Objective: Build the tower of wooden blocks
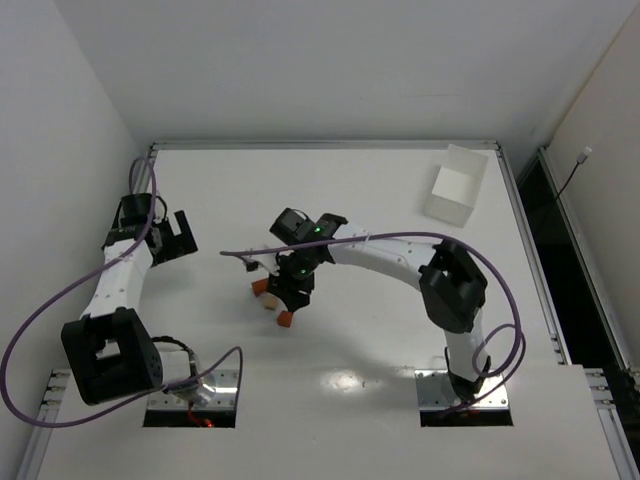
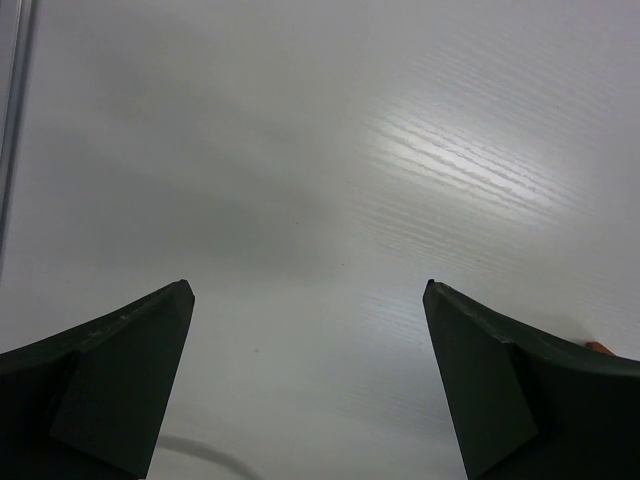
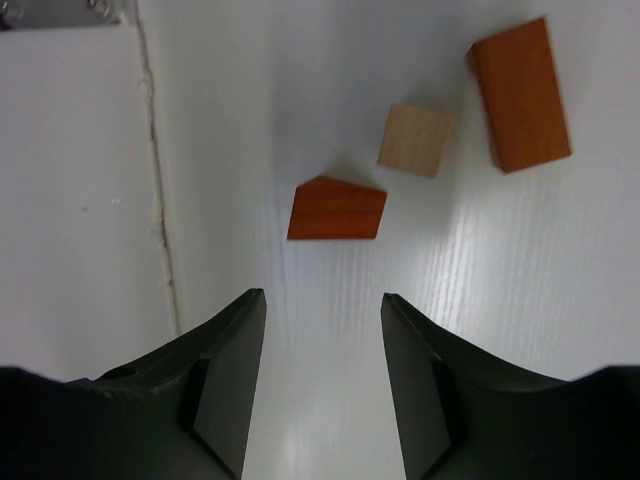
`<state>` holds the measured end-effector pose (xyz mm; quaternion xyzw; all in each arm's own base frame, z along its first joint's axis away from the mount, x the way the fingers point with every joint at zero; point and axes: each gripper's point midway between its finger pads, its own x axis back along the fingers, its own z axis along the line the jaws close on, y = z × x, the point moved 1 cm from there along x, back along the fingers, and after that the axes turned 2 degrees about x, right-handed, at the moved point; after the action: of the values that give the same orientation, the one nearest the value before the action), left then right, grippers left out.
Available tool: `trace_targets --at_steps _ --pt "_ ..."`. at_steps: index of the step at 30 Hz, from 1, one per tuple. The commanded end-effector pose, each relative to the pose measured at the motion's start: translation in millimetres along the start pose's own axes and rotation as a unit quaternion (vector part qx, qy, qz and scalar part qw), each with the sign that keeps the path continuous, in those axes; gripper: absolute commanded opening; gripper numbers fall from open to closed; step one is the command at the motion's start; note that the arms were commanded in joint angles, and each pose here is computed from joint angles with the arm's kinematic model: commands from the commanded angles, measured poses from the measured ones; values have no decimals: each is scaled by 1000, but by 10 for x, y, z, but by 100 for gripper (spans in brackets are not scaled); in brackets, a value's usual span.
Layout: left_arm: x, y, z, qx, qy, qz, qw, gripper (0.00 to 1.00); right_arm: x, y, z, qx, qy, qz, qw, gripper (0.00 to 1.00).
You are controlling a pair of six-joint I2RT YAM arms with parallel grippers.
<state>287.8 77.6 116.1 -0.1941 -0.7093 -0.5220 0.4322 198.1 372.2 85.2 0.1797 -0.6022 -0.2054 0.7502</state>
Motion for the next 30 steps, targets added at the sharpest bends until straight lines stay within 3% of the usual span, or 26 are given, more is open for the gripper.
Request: trace_targets --at_steps 1,8,16,30 --pt "123 139 -27 14 -14 -39 999 100 18 408 -254 10 -89 -56 994 47" --pt "154 117 -53 9 -25 -45 999 100 -232 581 -421 -10 -107 -57 993 54" --pt "154 117 -49 5 -25 -46 999 100 -541 488 -429 -18 -92 -33 995 54" --pt "116 67 -41 5 -23 -36 999 100 -700 427 -454 -21 -77 -19 997 54"
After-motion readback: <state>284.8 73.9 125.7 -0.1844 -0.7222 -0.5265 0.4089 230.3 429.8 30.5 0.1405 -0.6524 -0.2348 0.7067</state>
